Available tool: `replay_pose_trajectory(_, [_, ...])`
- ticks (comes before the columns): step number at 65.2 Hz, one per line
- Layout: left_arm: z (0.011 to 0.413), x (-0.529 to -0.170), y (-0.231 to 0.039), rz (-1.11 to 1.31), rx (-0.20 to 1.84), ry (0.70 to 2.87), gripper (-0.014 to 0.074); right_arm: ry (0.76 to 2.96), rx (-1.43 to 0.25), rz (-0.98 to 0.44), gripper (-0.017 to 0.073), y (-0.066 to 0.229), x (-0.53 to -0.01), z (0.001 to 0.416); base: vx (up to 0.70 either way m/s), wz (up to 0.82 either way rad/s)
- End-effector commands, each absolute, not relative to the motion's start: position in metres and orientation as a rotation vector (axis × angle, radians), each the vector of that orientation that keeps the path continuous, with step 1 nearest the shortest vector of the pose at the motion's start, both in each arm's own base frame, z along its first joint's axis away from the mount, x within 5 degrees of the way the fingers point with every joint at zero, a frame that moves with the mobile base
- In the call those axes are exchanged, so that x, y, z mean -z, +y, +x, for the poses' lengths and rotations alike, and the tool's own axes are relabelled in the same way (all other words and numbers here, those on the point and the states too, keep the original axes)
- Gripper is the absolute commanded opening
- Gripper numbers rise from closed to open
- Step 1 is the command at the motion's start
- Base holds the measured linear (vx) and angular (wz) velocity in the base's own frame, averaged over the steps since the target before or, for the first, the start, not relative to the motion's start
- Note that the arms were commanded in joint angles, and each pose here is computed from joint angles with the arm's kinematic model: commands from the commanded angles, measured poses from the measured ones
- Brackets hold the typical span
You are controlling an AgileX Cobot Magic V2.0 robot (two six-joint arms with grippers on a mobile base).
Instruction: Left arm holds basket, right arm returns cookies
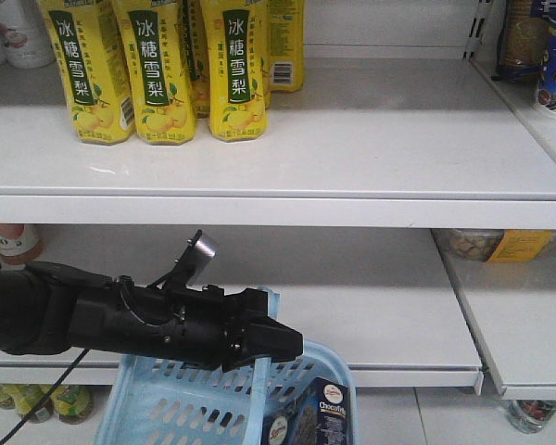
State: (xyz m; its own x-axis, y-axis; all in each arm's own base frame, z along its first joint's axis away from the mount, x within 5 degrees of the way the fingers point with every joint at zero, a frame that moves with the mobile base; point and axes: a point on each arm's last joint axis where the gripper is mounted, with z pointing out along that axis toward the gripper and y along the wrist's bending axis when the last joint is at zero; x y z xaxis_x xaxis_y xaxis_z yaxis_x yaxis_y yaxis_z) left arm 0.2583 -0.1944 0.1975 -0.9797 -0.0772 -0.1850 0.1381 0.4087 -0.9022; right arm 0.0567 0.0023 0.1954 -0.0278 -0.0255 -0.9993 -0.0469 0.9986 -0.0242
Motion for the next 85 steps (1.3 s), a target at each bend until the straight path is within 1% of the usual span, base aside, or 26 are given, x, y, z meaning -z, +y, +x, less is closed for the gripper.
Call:
replay_pose_trajectory(1, [0.261,-0.226,-0.196,0.095,1.666,2.309,-0.0006,1.515,-0.008,-0.065,-0.0008,0.003,-0.202,0.056,0.0,0.0])
replay_pose_trajectory(34, [0.261,-0.226,-0.196,0.095,1.666,2.309,-0.0006,1.503,-0.008,-0.066,-0.0008,0.003,-0.203,0.056,0.0,0.0])
replay_pose_trajectory(40, [0.261,-0.226,-0.196,0.095,1.666,2.309,-0.0006,1.473,0.026,-0.099,-0.0008,0.003,-0.207,0.056,0.0,0.0])
replay_pose_trajectory(49, [0.261,-0.226,-0.196,0.095,1.666,2.309,-0.0006,1.424,0.017,-0.088,-0.0008,0.003,-0.223,0.053,0.0,0.0])
replay_pose_trajectory(54, [0.261,-0.226,-0.196,0.095,1.666,2.309,-0.0006,1.404,0.009,-0.079,-0.0008,0.003,-0.24,0.053,0.0,0.0])
replay_pose_trajectory(62, [0.261,-0.226,-0.196,0.095,1.666,2.309,-0.0006,1.438,-0.058,-0.015,-0.0008,0.002,-0.275,0.056,0.0,0.0])
replay_pose_trajectory(72, [0.261,-0.226,-0.196,0.095,1.666,2.309,-0.0006,1.491,-0.064,-0.007,-0.0008,0.003,-0.31,0.075,0.0,0.0])
replay_pose_trajectory(85, [0.261,-0.226,-0.196,0.095,1.666,2.309,-0.0006,1.571,-0.101,0.025,-0.0008,0.005,-0.31,0.097,0.0,0.0])
